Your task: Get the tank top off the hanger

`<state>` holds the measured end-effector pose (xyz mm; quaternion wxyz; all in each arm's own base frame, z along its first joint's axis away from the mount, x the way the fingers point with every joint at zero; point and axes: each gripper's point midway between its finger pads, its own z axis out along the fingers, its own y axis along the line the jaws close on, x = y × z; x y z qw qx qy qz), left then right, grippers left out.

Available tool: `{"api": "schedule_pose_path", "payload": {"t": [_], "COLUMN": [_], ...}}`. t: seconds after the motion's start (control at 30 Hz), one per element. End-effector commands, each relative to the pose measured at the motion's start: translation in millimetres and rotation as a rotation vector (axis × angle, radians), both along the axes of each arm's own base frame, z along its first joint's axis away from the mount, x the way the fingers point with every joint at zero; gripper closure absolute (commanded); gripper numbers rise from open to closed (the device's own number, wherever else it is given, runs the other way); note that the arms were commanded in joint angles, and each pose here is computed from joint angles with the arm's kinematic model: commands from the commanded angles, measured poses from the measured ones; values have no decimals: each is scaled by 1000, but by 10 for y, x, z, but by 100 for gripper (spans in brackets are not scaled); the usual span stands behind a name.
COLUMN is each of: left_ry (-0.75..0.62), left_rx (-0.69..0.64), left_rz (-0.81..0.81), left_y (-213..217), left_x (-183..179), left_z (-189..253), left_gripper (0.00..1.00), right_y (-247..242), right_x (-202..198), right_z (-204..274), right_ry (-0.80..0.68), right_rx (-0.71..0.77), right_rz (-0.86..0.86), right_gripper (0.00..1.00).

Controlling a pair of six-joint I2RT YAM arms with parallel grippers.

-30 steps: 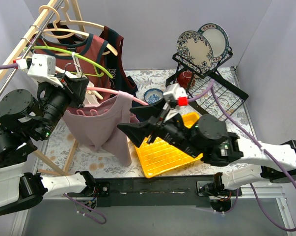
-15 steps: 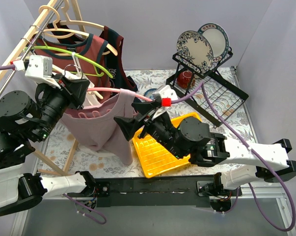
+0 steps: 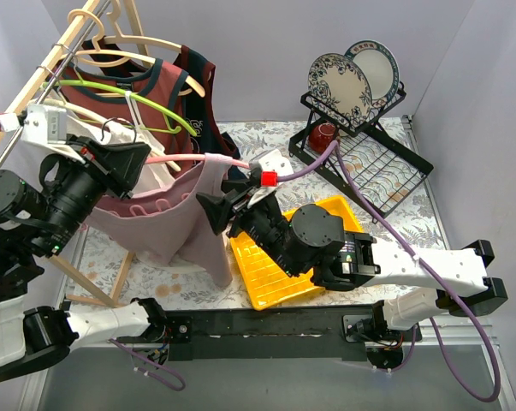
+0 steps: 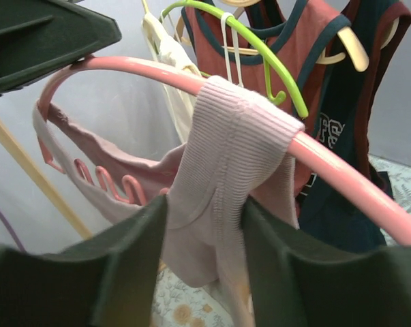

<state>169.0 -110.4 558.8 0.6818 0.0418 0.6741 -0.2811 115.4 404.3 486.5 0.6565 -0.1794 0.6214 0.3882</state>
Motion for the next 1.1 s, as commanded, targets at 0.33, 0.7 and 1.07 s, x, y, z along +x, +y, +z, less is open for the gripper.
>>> {"api": "schedule_pose_path", "payload": {"t": [0.33,0.7,1.07], "left_ry": [-40,-36,-23], "left_rx": [-109,-61,-87], "left_rz": [18,71,63], "left_y": [173,265,297], "left_x": [-94,-50,-95], "left_z": [208,177,205], "left_gripper": [100,100,100], "right_y": [-445,-1001,-1477], "right_x": [-48,-69,88], "right_z": [527,569,431], "right_ry": [-51,-91,-72], "right_rx": [191,270,311], "right_rz": [25,36,-78], "right_gripper": [99,99,99]}}
